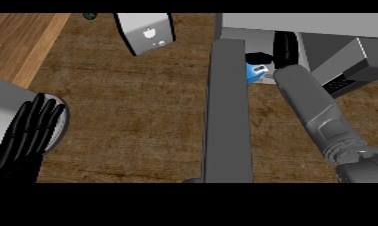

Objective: Pick up the milk, place it into the microwave and close the microwave

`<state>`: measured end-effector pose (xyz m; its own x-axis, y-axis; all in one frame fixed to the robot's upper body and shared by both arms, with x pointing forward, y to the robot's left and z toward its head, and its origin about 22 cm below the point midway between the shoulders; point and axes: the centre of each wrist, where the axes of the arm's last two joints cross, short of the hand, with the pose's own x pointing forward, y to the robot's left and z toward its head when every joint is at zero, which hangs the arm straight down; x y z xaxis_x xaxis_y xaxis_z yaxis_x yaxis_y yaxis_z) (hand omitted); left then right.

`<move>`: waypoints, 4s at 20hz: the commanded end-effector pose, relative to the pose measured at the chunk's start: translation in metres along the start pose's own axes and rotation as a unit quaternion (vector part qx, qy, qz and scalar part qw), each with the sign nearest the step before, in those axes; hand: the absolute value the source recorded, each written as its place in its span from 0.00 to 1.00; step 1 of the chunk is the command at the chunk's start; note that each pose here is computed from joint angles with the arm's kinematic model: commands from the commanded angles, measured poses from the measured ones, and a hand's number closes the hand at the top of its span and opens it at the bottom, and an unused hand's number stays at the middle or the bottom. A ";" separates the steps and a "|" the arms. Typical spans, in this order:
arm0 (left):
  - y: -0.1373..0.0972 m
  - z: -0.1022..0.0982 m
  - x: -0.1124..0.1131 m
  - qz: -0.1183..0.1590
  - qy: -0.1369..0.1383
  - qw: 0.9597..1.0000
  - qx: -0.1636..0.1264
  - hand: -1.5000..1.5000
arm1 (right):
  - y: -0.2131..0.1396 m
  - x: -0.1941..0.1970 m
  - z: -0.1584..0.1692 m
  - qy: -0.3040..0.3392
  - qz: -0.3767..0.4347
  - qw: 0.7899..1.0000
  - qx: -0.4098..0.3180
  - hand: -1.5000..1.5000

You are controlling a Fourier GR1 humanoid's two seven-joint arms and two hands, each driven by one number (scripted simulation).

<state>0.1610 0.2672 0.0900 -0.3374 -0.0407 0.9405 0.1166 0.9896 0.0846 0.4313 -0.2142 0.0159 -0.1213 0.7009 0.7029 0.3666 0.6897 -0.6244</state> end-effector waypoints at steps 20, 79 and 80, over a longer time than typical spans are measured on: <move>-0.012 0.020 -0.006 -0.008 -0.005 1.000 -0.003 0.00 | -0.039 -0.038 -0.001 -0.007 -0.072 0.996 -0.049 0.00; -0.097 -0.056 -0.047 0.009 0.051 0.955 -0.293 1.00 | -0.068 -0.140 0.339 0.053 -0.403 0.911 0.064 0.00; -0.089 -0.065 -0.055 0.016 0.060 0.952 -0.298 1.00 | -0.082 -0.143 0.339 0.056 -0.405 0.910 0.064 0.00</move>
<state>0.2104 0.1806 0.0555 -0.2362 -0.0389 0.9709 0.5811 0.7952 0.1732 0.1268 -0.3001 -0.1548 -0.1962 -0.0468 0.9794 0.0927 0.9935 0.0661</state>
